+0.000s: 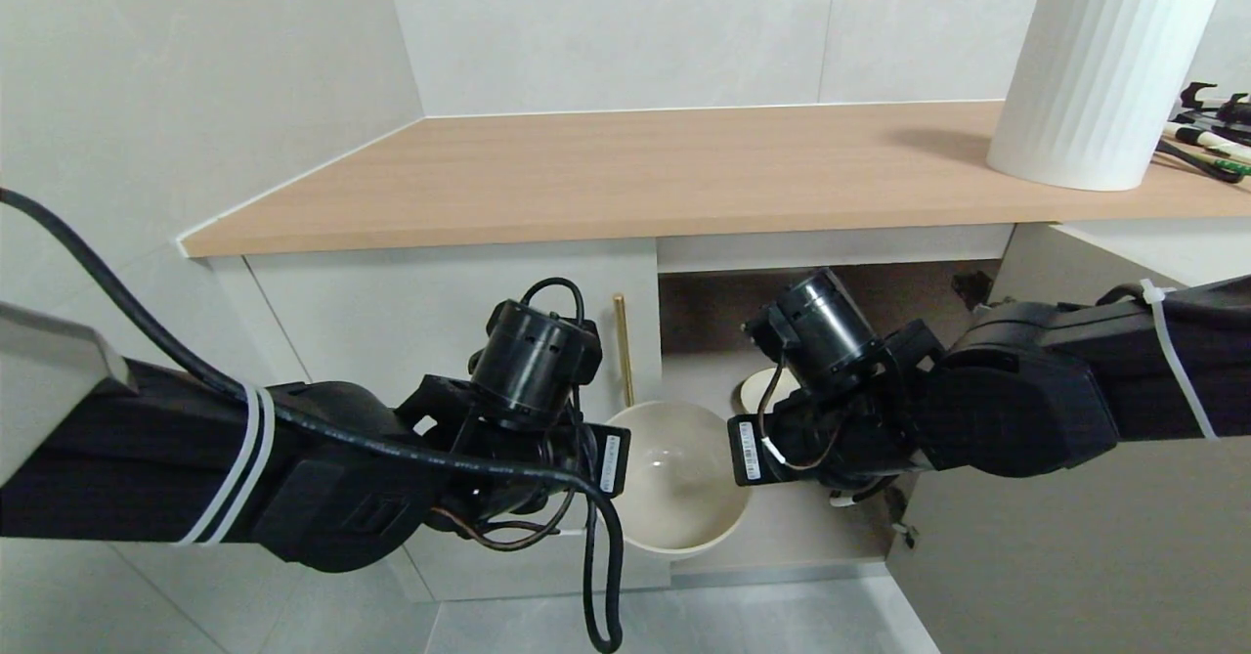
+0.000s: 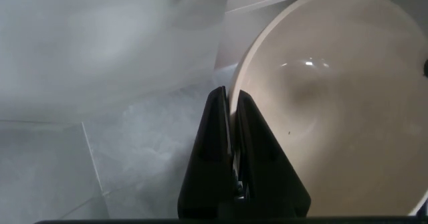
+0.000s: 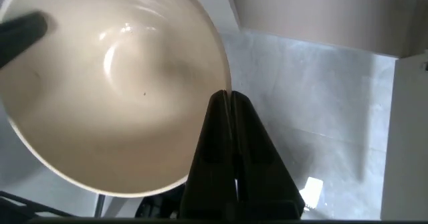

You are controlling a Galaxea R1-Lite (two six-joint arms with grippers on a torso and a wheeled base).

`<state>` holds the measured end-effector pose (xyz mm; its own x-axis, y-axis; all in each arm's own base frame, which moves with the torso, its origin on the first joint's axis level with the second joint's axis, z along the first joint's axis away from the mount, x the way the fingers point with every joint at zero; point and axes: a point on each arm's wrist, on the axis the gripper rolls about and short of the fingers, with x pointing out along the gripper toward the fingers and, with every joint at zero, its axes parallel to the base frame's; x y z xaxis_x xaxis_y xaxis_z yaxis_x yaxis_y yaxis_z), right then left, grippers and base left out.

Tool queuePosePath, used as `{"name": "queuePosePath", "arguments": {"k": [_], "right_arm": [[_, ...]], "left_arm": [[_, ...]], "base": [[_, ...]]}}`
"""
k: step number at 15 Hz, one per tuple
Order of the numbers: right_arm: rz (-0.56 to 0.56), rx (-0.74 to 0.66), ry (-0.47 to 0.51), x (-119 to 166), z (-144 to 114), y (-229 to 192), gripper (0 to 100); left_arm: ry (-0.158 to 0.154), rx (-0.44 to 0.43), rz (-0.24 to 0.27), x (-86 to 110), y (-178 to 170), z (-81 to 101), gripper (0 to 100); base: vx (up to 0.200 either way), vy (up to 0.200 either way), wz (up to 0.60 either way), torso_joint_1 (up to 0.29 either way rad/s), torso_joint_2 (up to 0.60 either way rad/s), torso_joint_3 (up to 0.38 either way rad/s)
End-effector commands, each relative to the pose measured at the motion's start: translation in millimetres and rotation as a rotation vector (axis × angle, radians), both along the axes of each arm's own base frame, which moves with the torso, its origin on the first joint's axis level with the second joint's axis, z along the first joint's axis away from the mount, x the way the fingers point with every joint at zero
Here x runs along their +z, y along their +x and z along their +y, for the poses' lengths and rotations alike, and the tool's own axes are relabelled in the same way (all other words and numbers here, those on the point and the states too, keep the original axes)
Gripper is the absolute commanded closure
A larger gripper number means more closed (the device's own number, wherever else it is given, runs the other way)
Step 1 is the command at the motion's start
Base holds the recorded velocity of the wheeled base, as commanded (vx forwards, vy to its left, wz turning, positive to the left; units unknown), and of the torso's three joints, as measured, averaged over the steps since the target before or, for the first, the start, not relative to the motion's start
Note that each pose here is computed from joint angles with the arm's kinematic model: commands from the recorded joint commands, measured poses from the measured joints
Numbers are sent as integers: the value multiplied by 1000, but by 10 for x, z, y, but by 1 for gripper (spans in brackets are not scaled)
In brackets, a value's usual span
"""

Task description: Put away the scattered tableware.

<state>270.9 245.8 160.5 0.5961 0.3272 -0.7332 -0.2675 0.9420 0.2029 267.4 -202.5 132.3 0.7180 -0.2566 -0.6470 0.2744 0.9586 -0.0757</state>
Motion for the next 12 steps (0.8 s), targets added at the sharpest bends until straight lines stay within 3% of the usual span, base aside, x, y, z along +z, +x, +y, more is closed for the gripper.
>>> {"name": "queuePosePath", "arguments": {"k": [1,8,9,12], "right_arm": [[7,4,0,-17,9,7,100],[13,6,11,-10,13,9,100],[12,6,12,-4,12,7,0],[12,7,13,-4,16,3,0]], "left_arm": [[-1,1,-2,10,-4,3,100],[-9,8,0,10,-4,3,100],[-10,9,1,10,-4,3,100],[-13,9,-3,25,-9,7,100]], "base": [[0,0,0,0,0,0],[0,0,0,0,0,0],[0,0,0,0,0,0],[0,0,0,0,0,0]]}}
